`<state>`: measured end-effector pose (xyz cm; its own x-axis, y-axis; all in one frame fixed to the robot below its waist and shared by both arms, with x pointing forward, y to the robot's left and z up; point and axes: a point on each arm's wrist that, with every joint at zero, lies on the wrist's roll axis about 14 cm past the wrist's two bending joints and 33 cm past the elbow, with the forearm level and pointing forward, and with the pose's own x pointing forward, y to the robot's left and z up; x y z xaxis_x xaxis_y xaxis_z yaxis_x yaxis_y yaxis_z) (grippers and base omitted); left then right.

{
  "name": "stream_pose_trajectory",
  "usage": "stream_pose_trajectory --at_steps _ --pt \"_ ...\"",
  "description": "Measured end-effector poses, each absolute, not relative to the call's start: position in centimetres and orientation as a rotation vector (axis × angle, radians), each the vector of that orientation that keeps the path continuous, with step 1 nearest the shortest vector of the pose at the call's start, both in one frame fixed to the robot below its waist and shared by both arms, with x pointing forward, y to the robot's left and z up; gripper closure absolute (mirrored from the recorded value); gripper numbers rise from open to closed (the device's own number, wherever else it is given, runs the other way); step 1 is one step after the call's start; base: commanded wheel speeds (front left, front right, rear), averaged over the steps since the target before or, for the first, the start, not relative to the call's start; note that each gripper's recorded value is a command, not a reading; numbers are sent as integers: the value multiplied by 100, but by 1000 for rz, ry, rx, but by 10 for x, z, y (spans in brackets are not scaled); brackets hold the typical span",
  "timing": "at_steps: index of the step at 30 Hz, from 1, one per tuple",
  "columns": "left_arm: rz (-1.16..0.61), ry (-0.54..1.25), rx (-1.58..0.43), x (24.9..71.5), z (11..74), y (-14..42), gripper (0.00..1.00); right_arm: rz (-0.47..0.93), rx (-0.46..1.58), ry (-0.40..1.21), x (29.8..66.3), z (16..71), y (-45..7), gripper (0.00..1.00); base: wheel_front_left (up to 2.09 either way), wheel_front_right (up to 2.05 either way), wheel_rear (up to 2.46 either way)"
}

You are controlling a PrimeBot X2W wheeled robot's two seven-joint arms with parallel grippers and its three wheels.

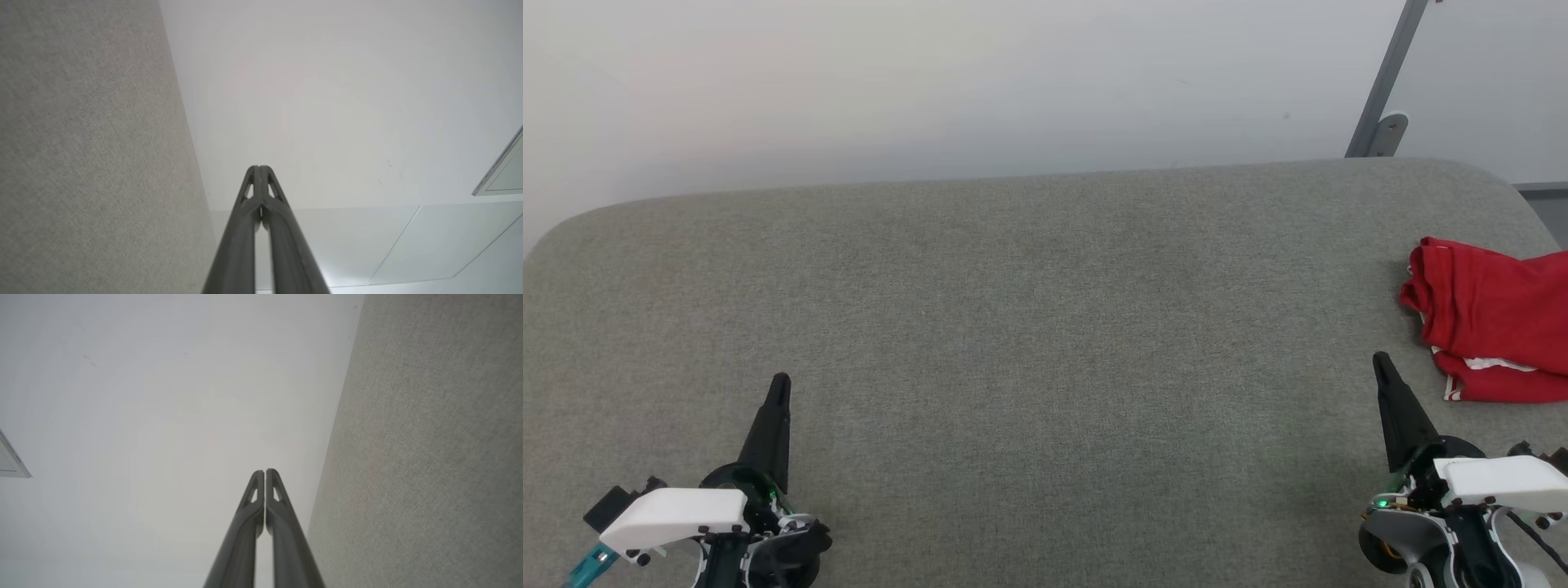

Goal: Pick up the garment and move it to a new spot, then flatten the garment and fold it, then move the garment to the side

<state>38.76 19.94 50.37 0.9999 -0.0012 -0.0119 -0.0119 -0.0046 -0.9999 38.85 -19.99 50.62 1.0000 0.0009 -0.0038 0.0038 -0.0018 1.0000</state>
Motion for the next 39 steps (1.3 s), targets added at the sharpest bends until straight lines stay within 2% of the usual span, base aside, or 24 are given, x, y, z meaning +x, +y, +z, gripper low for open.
stream_pose_trajectory --at_steps 39 --pt "8 10 -1576 388 504 199 100 -2 1573 4 389 506 -200 100 0 0 0"
